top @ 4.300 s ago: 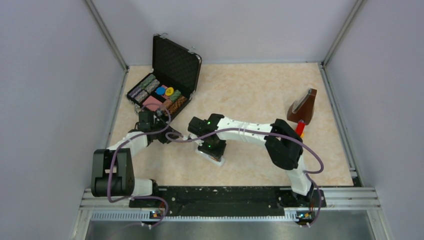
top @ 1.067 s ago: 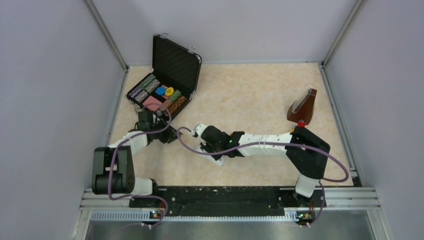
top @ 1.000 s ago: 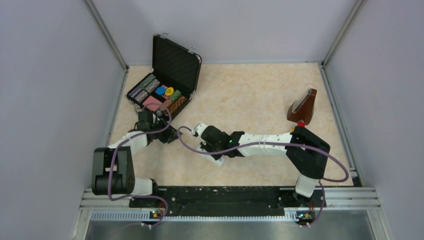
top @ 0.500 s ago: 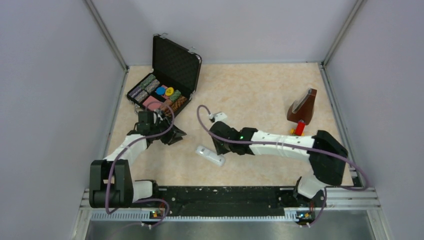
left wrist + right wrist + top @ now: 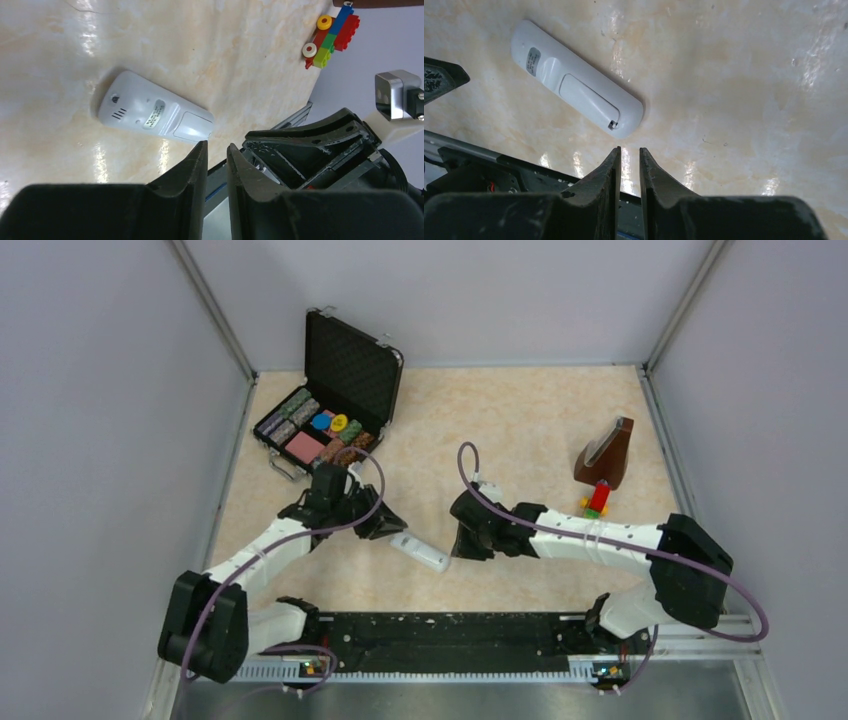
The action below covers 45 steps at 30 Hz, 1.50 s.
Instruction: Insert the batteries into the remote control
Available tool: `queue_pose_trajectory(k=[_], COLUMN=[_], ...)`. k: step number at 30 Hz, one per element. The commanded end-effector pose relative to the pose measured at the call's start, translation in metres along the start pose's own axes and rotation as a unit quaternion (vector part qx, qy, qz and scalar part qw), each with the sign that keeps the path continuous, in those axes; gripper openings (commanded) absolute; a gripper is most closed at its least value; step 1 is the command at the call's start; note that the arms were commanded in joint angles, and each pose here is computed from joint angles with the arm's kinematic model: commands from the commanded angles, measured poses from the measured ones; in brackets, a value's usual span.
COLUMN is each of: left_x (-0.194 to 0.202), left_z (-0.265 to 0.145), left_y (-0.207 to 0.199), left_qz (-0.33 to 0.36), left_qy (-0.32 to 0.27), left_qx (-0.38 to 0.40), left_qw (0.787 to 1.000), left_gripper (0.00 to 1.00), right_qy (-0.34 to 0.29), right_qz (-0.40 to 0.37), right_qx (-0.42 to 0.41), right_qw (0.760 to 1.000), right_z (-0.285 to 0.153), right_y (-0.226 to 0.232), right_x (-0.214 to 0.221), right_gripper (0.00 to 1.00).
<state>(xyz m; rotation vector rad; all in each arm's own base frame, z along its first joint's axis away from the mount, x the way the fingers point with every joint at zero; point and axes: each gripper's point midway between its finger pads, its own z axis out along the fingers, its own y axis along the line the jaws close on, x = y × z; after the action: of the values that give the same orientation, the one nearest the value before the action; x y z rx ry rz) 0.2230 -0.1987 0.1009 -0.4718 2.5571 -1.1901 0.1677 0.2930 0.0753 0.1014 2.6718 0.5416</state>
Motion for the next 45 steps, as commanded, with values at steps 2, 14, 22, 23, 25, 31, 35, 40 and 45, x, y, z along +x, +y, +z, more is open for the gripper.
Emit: queue_pose_trajectory(k=[2, 14, 22, 23, 25, 31, 35, 40, 45], left_x=[0.012, 0.032, 0.04, 0.041, 0.041, 0.042, 0.045, 0.046, 0.047], left_z=[0.014, 0.04, 0.05, 0.05, 0.051, 0.055, 0.057, 0.059, 0.06], left_y=[-0.02, -0.018, -0.012, -0.012, -0.011, -0.01, -0.008, -0.008, -0.006], left_qz=[-0.002, 0.013, 0.018, 0.02, 0.022, 0.027, 0.028, 0.032, 0.033], left_qy=[0.012, 0.037, 0.05, 0.051, 0.051, 0.052, 0.057, 0.058, 0.061], left_qx=[0.03, 0.017, 0.003, 0.002, 0.0, -0.007, -0.012, -0.015, -0.019], left_qw=[0.999, 0.999, 0.999, 0.998, 0.998, 0.998, 0.998, 0.998, 0.997], left_gripper=[0.24, 0.09, 0.09, 0.09, 0.09, 0.09, 0.09, 0.09, 0.09], right_qy=[0.02, 0.039, 0.034, 0.033, 0.032, 0.038, 0.037, 0.039, 0.033], right_qz=[0.048, 0.051, 0.053, 0.053, 0.052, 0.052, 0.054, 0.055, 0.061], right_qx=[-0.065, -0.079, -0.063, -0.062, -0.058, -0.047, -0.043, -0.039, -0.044], right_qw=[0.997, 0.995, 0.996, 0.996, 0.996, 0.997, 0.997, 0.997, 0.997], right_z=[0.0, 0.022, 0.027, 0.027, 0.028, 0.031, 0.031, 0.035, 0.038], right_y=[0.028, 0.039, 0.033, 0.032, 0.031, 0.024, 0.022, 0.021, 0.021], right_x=[0.006, 0.016, 0.015, 0.015, 0.015, 0.019, 0.02, 0.021, 0.02], right_gripper=[0.18, 0.08, 0.07, 0.08, 0.08, 0.13, 0.15, 0.15, 0.15])
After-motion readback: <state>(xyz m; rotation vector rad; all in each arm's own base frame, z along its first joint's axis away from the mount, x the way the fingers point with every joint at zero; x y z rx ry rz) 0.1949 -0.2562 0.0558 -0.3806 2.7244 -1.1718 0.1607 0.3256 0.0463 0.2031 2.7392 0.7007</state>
